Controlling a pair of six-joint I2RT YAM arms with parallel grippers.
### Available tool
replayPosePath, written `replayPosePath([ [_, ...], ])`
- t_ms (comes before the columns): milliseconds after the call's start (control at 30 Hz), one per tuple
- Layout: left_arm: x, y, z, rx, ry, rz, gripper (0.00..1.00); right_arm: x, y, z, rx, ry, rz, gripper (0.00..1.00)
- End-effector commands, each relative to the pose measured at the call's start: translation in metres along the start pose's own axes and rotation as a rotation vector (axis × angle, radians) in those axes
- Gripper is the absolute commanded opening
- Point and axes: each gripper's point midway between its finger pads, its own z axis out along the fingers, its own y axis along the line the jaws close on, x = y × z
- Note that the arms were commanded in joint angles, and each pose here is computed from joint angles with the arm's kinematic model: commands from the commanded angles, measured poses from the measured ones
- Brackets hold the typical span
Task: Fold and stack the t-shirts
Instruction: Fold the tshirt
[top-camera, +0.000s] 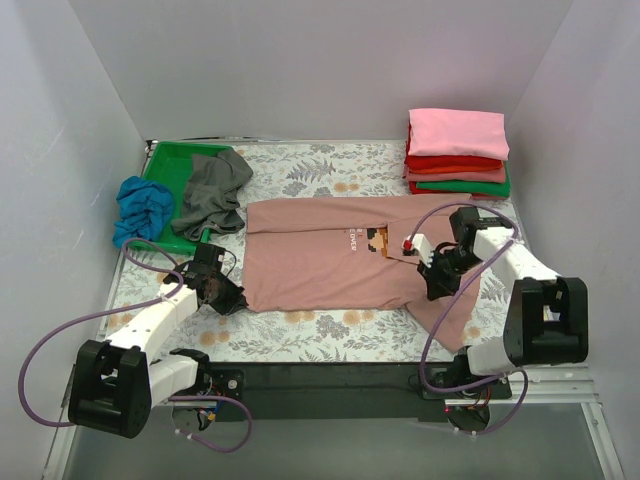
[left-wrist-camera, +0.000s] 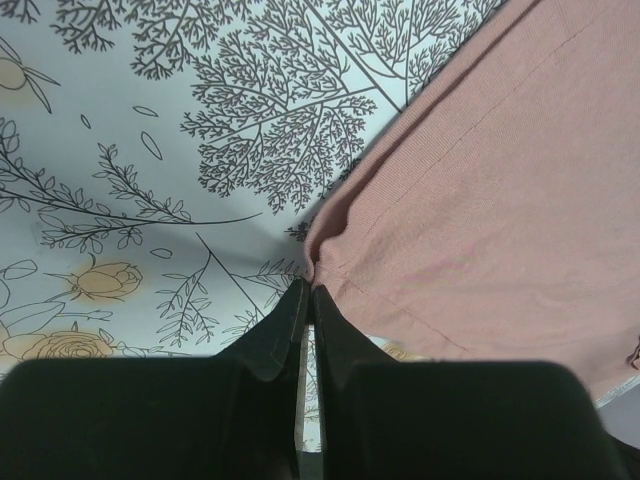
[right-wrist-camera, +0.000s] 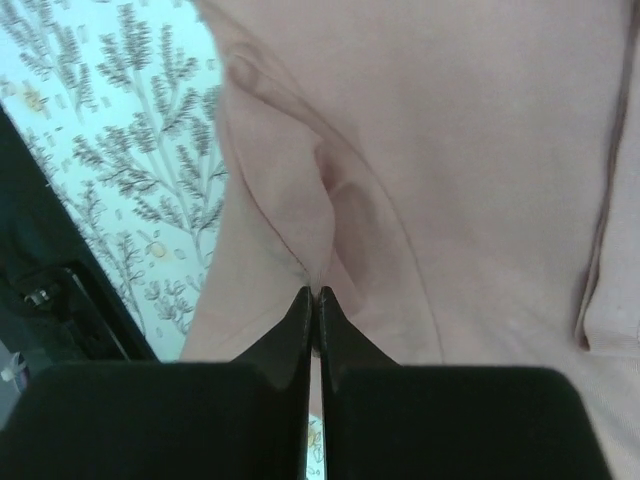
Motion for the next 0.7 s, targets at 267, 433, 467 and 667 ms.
replayPosePath([
  [267, -0.002, -0.003, -0.001, 0.015, -0.002, 0.008, 0.00, -0.006, 0.140, 0.006, -0.390, 0.152, -0.362, 0.19],
  [433, -0.002, -0.002, -0.001, 0.010, -0.003, 0.008, 0.00, -0.018, 0.168, 0.011, -0.489, 0.227, -0.479, 0.54],
  [467, -0.002, -0.003, -0.001, 0.012, -0.002, 0.008, 0.00, -0.023, 0.166, 0.009, -0.473, 0.225, -0.482, 0.55],
  [667, -0.001, -0.004, -0.002, 0.020, 0.000, 0.011, 0.00, -0.033, 0.130, -0.013, -0.273, 0.183, -0.446, 0.56],
])
